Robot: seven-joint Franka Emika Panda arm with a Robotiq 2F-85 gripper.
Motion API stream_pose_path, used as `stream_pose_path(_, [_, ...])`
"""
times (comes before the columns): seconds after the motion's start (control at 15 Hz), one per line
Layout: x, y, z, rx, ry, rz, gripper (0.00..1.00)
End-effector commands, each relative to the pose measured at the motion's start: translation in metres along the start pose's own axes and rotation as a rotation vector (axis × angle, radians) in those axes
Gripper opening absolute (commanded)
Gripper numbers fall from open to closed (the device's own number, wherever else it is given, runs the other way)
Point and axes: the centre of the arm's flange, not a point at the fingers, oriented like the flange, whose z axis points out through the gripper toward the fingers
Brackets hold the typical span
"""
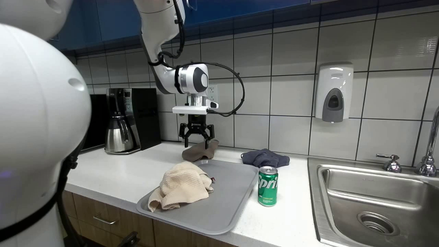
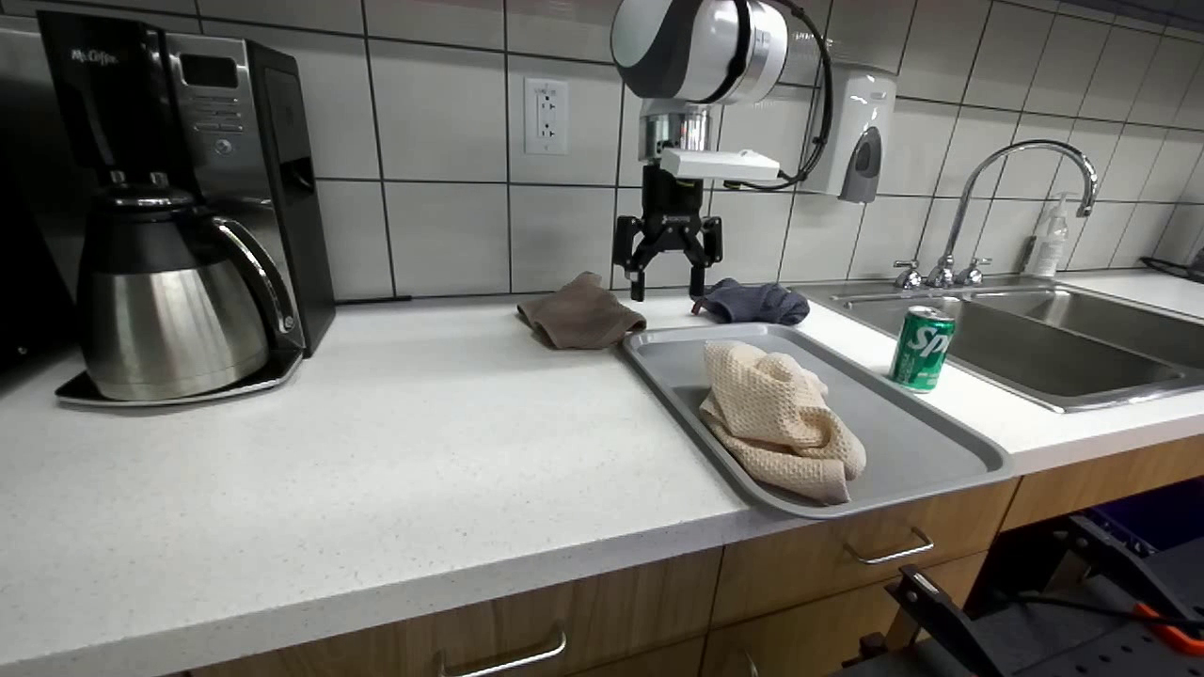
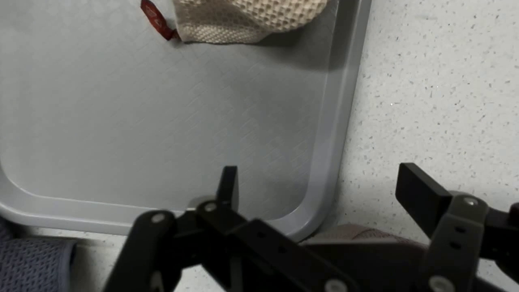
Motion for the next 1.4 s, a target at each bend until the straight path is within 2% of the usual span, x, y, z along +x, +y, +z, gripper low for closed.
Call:
stream_pose_path(0.0, [0.0,0.0,0.0,0.0,0.0,0.0,1.0])
stream_pose_path(0.67, [0.0,0.0,0.0,0.0,0.0,0.0,1.0])
stream_pose_path(1.07, [0.016,0.01,0.009,-0.025,0.0,-0.036,1.0])
stream_pose_path(1.33, [0.035,0.017,0.014,-0.024,0.044,-0.049,1.0])
